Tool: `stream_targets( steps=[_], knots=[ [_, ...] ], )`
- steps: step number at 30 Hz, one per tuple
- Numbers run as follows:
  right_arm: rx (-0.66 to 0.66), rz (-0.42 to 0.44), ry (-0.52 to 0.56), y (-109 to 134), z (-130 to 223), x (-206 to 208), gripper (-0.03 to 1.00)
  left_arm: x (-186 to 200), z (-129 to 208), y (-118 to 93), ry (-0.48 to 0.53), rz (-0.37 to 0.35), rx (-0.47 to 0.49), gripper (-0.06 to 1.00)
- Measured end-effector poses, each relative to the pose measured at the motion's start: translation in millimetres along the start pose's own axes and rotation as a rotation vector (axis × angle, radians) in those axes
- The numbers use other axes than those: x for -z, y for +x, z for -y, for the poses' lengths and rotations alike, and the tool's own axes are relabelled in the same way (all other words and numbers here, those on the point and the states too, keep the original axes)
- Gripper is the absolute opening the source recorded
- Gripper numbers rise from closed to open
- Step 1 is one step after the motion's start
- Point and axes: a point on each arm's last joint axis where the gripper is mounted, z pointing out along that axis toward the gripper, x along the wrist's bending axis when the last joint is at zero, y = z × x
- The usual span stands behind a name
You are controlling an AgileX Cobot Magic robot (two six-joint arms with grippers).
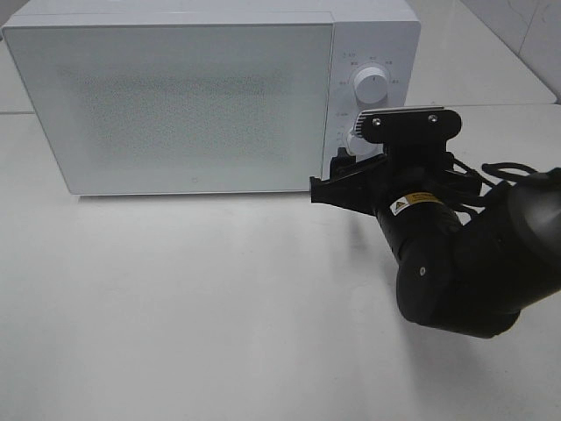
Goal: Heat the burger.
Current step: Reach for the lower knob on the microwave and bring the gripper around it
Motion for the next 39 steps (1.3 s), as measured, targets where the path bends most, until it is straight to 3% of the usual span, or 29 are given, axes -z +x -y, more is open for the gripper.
stream_targets(
  steps=[14,39],
  knots=[
    [-0.012,-0.006,-0.017,17.0,2.8,-20.5,0.75,0.0,0.0,0.0,0.000,0.000,0.000,0.97],
    [-0.043,0.034,-0.038,-0.1,6.0,-58.8,0.75,0.0,0.0,0.0,0.000,0.000,0.000,0.97]
  ],
)
